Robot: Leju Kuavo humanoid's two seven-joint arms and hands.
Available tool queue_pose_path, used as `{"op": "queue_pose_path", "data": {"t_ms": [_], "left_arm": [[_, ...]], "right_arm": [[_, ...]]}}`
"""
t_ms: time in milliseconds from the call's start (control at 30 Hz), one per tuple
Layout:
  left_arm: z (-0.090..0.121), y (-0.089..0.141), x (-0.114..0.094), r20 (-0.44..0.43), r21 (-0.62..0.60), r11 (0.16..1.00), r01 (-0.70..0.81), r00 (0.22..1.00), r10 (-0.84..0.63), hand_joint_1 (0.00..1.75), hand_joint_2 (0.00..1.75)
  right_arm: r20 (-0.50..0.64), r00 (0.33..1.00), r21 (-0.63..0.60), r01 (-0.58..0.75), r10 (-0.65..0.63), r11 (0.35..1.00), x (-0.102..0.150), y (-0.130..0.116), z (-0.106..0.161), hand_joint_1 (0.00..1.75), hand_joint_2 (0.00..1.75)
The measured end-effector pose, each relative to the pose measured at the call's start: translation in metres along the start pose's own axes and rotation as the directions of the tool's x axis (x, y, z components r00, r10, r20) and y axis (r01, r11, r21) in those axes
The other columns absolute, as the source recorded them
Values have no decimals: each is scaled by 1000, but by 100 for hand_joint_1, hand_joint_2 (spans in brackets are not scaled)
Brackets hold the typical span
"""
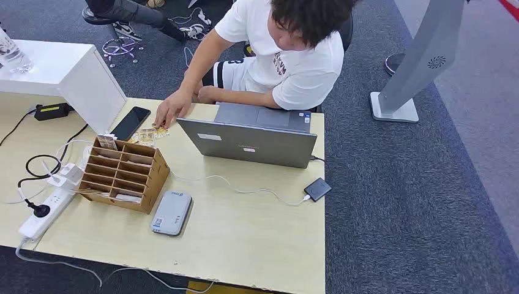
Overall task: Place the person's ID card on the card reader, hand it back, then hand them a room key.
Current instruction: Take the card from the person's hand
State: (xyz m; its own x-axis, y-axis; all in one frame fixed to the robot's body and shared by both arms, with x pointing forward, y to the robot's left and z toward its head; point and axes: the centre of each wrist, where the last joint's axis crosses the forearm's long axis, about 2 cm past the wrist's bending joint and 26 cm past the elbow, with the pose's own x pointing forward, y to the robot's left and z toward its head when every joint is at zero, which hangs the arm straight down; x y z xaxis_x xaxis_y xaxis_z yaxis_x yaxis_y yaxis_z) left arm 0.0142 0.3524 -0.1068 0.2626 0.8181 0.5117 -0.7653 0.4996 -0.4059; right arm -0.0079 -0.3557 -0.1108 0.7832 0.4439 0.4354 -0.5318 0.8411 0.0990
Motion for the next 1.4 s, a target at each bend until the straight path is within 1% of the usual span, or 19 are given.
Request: {"op": "queue_pose_path", "data": {"t_ms": [67,167,300,400,533,700,833,1000,1100,1200,1267,1400], "left_arm": [[0,0,1,40,-10,1000,-25,999,26,0,175],[0,-2,4,151,-42,994,-99,983,104,0,175],[0,-3,9,281,-91,981,-174,940,193,0,175],[0,-4,18,360,-137,970,-201,902,238,0,175],[2,-2,34,437,-164,964,-208,861,260,0,175],[14,7,52,540,-165,969,-184,805,245,0,175],[22,7,70,623,-191,971,-144,747,233,0,175],[29,-7,100,737,-263,964,-46,635,232,0,175],[35,-20,119,795,-302,953,37,561,230,0,175],[40,-34,138,840,-314,940,135,501,208,0,175],[39,-46,151,857,-308,930,200,483,180,0,175],[28,-78,168,870,-286,911,298,479,117,0,175]], "right_arm": [[-2,1000,5,5,-5,1000,-2,-1,1,0,175],[-9,1000,19,13,-13,1000,-6,-3,4,0,175],[-13,1000,32,25,-25,999,-10,-6,7,0,175],[-13,1000,38,29,-28,999,-12,-7,9,0,175],[-15,999,39,32,-31,999,-14,-8,10,0,175],[-16,999,34,39,-39,999,-15,-8,11,0,175],[-18,999,26,35,-34,999,-16,-8,11,0,175],[-24,1000,24,13,-13,1000,-16,-8,12,0,175],[-29,1000,24,-4,5,1000,-17,-8,12,0,175],[-32,999,25,-10,11,1000,-17,-8,12,0,175],[-34,999,28,-17,18,999,-16,-8,11,0,175],[-38,999,37,-35,37,999,-15,-9,11,0,175]]}}
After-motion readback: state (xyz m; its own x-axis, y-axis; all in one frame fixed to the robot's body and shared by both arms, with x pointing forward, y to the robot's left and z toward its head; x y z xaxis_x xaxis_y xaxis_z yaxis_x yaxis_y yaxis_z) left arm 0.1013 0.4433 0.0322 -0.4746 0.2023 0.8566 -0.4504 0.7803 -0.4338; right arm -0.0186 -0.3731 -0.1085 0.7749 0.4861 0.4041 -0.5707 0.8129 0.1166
